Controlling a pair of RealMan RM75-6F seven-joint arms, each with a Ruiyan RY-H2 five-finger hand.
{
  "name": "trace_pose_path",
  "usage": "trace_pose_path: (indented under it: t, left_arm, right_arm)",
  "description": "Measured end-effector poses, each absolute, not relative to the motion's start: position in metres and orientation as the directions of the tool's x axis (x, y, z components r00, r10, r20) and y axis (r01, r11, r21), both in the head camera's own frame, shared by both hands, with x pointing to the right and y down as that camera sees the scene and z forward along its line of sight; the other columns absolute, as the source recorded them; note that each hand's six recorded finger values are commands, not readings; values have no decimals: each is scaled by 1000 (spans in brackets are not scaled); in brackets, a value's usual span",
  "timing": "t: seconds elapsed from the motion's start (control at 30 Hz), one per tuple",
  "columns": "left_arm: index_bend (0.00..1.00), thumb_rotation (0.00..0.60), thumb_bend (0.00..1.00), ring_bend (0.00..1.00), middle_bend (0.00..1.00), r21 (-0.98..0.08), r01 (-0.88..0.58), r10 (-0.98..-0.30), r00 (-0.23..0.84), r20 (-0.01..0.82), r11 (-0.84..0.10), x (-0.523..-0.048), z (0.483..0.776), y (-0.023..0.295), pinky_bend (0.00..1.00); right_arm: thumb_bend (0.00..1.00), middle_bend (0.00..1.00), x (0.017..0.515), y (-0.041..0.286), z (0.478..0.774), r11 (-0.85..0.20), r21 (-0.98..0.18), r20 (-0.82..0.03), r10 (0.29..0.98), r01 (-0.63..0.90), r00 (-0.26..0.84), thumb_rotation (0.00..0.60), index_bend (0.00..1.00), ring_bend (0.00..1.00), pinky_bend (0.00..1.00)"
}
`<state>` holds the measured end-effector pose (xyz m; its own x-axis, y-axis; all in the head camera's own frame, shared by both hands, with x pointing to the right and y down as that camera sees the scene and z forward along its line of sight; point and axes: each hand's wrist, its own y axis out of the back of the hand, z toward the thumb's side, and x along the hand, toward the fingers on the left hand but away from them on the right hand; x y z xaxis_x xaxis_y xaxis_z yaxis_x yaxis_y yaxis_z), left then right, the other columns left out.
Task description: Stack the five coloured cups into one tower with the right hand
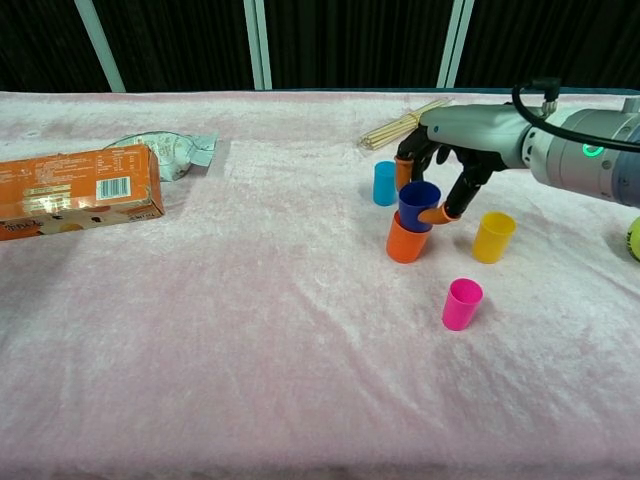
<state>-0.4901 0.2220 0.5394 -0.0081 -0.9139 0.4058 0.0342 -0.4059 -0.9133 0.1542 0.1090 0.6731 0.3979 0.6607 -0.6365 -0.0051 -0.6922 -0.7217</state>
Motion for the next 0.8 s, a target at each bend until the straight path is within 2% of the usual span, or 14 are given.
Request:
trace_pose_path:
  t: [0.17, 0.3, 0.47, 0.57, 0.8]
  left_arm:
    - [73, 600, 707, 0, 19, -914, 33, -914, -11, 405, -405, -490, 539, 222, 12]
    - [73, 600, 707, 0, 19, -913, 33, -914, -11, 406, -406, -490, 539, 222, 12]
    - [73, 600, 707, 0, 19, -913, 34, -913, -10, 407, -407, -490, 539, 222, 12]
    - [73, 600, 707, 0, 19, -913, 34, -913, -10, 407, -407, -490, 539, 222, 12]
    - [73, 600, 707, 0, 19, -914, 33, -914, -7, 405, -405, -489, 539, 222, 12]
  right_arm:
    - [201, 269, 156, 113, 677, -703, -711, -649, 650, -10, 394, 600, 237, 219, 210]
    - [156, 187, 156, 113, 677, -706, -709, -651, 650, -9, 392, 600, 155, 211, 210]
    - [141, 187, 158, 110, 672, -693, -721, -636, 669, 13, 385, 600, 139, 211, 210]
    - [141, 234, 165, 107, 667, -685, -729, -631, 681, 18, 371, 600, 164, 212, 210]
    - [141, 257, 197, 113, 664, -688, -726, -654, 687, -7, 317, 600, 228, 212, 210]
